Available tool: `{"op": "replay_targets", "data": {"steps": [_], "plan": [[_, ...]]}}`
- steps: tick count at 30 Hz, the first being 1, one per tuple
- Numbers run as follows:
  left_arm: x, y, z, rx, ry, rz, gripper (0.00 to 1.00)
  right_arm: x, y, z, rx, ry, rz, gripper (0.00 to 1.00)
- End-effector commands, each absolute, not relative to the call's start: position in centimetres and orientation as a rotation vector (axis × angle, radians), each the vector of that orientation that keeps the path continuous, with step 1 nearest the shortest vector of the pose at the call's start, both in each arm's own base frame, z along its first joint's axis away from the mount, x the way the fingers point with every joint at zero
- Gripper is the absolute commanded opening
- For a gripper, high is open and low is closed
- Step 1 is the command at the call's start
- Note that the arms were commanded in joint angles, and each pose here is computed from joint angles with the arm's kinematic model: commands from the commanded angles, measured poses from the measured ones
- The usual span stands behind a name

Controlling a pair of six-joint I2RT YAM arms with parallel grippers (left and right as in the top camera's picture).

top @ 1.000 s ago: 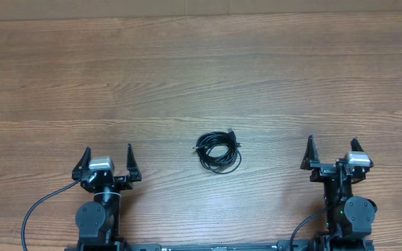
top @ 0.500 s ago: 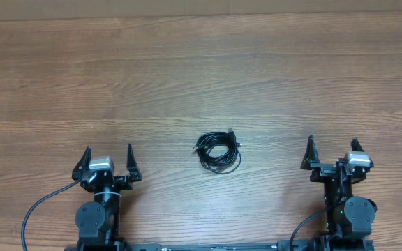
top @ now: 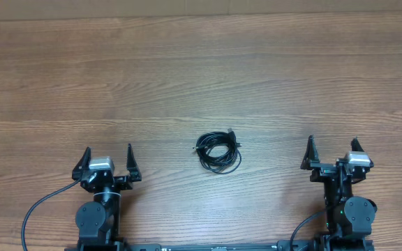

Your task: Untangle cables

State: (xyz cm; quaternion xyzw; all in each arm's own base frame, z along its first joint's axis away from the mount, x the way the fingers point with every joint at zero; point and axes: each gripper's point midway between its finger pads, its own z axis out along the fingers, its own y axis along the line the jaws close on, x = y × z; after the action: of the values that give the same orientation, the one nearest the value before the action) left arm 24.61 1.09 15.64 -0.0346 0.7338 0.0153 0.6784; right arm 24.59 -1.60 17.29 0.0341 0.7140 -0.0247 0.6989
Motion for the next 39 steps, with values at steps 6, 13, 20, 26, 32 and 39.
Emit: {"op": "replay_targets", "data": {"steps": [6, 13, 20, 26, 32, 39], "plan": [[24.6, 0.9, 15.7, -0.086, 1.64, 0.009, 0.99, 24.6, -1.7, 17.2, 0.083, 1.585, -0.058, 1.0], [24.6, 0.9, 15.7, -0.086, 1.64, 0.009, 0.99, 24.6, -1.7, 17.2, 0.083, 1.585, -0.058, 1.0], [22.5, -8.6, 16.5, -0.148, 1.682, -0.912, 1.0, 24.6, -1.7, 17.2, 0.083, 1.585, -0.058, 1.0], [21.1, -10.7, 19.1, -0.222, 1.634, -1.247, 1.0, 24.6, -1.7, 17.2, 0.083, 1.585, -0.058, 1.0], [17.4, -11.2, 30.2, 0.102, 1.286, -1.179, 1.0, 24.6, -1.7, 17.2, 0.083, 1.585, -0.058, 1.0], [14.7, -10.2, 40.0, 0.222, 1.434, -0.804, 1.0, 24.6, -1.7, 17.2, 0.083, 1.585, -0.058, 1.0]]}}
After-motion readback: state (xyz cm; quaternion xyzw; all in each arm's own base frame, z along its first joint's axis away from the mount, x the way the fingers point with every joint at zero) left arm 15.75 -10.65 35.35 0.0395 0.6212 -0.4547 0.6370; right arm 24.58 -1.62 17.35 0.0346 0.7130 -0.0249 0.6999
